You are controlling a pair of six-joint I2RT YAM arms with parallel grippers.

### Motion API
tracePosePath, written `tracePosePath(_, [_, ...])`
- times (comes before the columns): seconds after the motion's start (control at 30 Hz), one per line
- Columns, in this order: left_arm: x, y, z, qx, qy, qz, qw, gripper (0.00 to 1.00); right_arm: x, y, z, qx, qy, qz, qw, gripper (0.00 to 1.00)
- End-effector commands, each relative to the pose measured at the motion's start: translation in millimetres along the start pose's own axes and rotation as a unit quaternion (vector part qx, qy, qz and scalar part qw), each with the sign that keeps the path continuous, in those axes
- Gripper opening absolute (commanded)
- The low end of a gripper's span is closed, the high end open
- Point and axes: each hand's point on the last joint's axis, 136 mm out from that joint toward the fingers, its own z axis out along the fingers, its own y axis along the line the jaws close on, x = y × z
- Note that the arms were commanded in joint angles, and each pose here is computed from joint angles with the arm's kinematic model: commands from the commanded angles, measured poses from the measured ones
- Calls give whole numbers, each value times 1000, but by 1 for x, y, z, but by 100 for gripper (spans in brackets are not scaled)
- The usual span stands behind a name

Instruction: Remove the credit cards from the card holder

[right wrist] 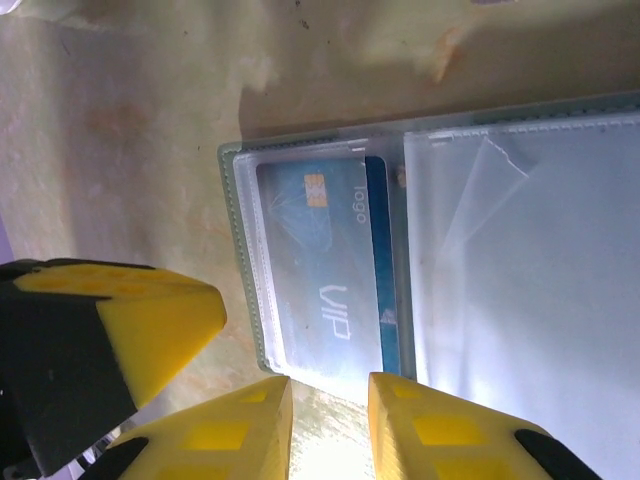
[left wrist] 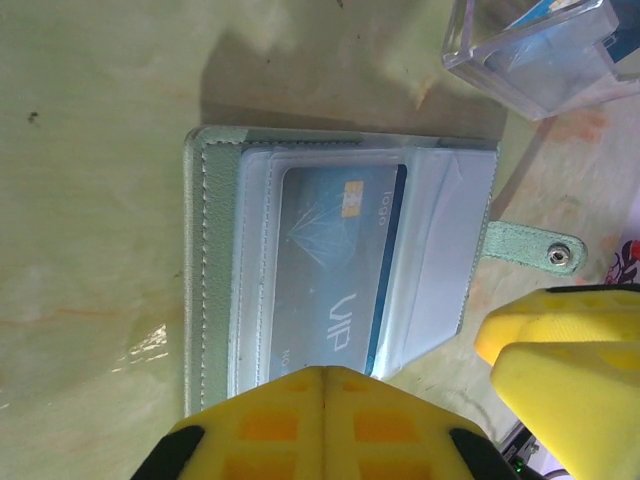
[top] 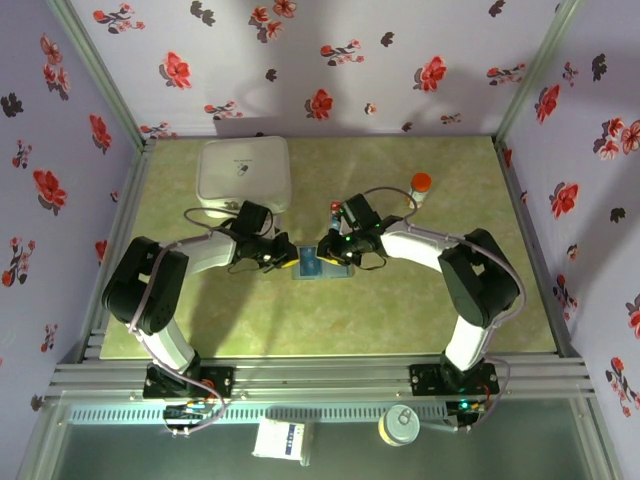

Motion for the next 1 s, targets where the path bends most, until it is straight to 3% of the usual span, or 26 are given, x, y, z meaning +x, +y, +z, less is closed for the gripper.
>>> tracePosePath(0.0, [3,13,4,-15,5,7,1000,1,-5,11,4,-12,-2,-4,1000,27])
tracePosePath(0.5, [11,40,16,-52,25,1,998,0,-7,6,24,-10,15,-1,1000,24])
tracePosePath(0.97, [11,42,14,-56,24,-1,998,0,-3,-1,39,-11,30,-2,999,17])
